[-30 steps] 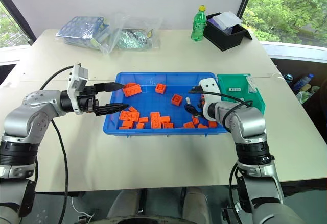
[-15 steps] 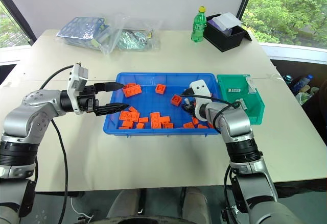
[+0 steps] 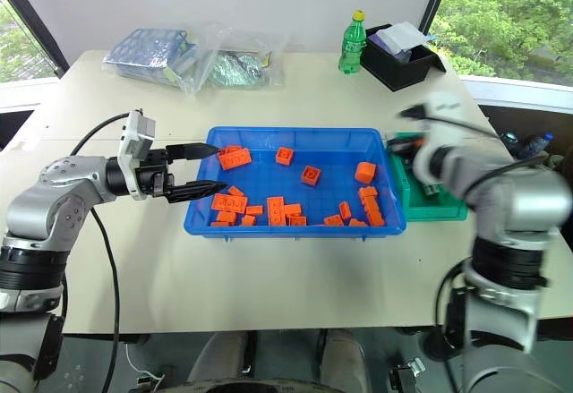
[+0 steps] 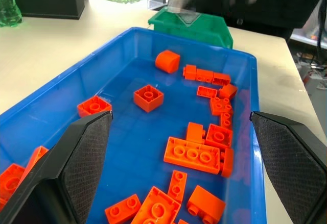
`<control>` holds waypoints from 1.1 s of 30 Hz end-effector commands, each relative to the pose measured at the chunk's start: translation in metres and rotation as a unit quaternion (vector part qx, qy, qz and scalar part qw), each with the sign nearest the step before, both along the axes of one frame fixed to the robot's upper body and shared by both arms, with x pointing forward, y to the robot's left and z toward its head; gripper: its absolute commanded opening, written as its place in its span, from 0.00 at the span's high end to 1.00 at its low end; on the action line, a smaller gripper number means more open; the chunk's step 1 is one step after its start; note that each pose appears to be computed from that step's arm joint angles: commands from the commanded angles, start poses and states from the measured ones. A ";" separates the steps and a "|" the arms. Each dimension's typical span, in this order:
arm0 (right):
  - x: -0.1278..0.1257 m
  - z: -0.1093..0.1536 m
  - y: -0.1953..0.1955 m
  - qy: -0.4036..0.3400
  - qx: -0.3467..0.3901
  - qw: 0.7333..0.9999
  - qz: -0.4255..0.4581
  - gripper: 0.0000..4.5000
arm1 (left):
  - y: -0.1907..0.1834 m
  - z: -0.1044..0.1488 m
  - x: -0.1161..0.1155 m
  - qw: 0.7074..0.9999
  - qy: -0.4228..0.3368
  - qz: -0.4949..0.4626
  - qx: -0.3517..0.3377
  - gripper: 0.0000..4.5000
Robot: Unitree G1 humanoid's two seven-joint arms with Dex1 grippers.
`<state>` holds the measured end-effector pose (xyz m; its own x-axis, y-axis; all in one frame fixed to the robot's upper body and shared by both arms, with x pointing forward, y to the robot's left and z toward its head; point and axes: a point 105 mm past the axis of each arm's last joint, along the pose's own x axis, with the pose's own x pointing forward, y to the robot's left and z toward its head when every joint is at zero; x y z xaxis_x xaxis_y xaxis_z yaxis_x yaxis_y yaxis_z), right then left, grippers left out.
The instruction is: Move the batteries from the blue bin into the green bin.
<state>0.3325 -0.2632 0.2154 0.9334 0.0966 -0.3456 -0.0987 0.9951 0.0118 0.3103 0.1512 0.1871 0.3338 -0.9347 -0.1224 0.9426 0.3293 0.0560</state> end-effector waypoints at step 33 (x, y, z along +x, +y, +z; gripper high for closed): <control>-0.104 -0.004 -0.058 -0.019 -0.108 0.947 0.301 0.12 | 0.076 0.035 -0.009 0.994 -0.041 0.077 0.069 0.00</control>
<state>0.2320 -0.3225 0.1971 0.7463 0.5288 -0.4042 -0.6306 0.7561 -0.1751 0.3039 0.2228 0.2079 0.4694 -0.8502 -0.2384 0.8829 0.4491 0.1369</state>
